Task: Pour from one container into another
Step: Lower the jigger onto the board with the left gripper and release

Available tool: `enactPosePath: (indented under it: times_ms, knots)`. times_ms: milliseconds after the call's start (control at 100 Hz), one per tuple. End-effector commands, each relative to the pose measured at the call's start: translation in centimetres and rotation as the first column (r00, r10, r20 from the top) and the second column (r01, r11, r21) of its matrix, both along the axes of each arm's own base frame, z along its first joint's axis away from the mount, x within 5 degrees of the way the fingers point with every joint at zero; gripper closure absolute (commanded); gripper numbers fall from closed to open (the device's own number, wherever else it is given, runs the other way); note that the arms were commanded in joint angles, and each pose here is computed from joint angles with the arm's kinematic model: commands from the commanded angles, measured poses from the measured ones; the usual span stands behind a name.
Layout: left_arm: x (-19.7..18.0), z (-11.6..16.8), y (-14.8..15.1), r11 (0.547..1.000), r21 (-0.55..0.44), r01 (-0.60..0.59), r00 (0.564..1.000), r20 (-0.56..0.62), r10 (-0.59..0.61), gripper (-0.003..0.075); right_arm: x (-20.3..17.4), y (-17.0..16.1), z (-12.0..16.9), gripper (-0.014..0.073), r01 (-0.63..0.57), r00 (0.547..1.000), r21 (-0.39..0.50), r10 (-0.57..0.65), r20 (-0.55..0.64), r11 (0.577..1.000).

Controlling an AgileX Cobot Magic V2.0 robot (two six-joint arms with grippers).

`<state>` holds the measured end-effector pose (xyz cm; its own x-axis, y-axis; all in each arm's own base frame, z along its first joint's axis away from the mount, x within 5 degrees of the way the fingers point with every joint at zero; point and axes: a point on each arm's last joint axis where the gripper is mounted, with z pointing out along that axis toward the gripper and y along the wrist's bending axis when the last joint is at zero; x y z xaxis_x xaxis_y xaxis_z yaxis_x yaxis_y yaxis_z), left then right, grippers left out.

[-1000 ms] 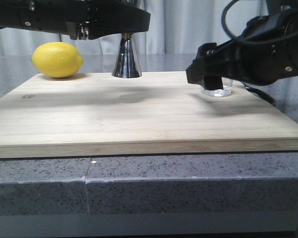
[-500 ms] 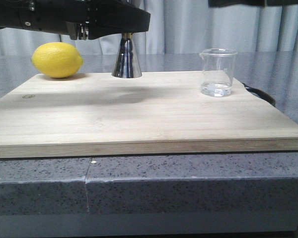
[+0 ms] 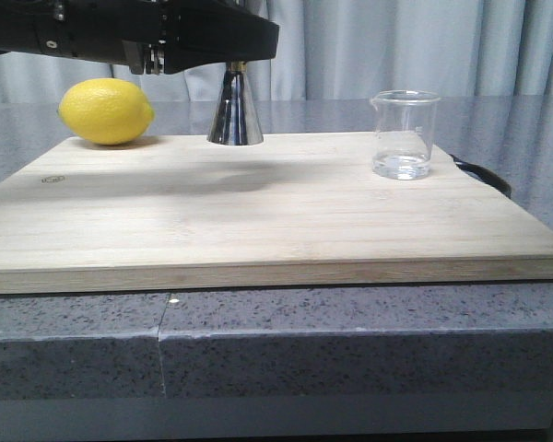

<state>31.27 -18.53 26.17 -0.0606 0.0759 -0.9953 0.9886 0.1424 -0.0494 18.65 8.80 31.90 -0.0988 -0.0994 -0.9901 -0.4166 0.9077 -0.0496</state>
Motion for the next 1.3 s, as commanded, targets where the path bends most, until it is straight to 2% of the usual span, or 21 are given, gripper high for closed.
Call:
enactPosePath:
  times_ms: [0, 540, 680, 870, 1290]
  knots:
    - [-0.8, 3.4, -0.3, 0.987, -0.150, 0.062, 0.997, 0.050, -0.055, 0.0532, -0.2, -0.2, 1.7, -0.0018, 0.010, 0.994, 0.022, -0.012, 0.106, 1.000]
    - [0.4, 3.4, 2.0, 0.988, -0.152, 0.001, 0.998, 0.062, 0.009, 0.0532, -0.2, -0.2, 1.7, -0.0018, 0.010, 0.994, 0.022, -0.012, 0.105, 1.000]
    - [0.4, 3.4, 2.0, 0.989, -0.145, 0.003, 0.994, 0.112, 0.014, 0.0532, -0.2, -0.2, 1.7, -0.0018, 0.010, 0.994, 0.022, -0.012, 0.105, 1.000]
    - [0.4, 3.4, 2.0, 0.990, -0.144, 0.003, 0.993, 0.117, 0.014, 0.0532, -0.2, -0.2, 1.7, -0.0018, 0.010, 0.994, 0.022, -0.012, 0.105, 1.000]
    - [1.4, 1.2, 1.8, 0.992, -0.129, -0.007, 0.998, 0.062, 0.015, 0.0532, -0.2, -0.2, 1.7, -0.0018, 0.009, 0.994, 0.021, -0.012, 0.105, 1.000]
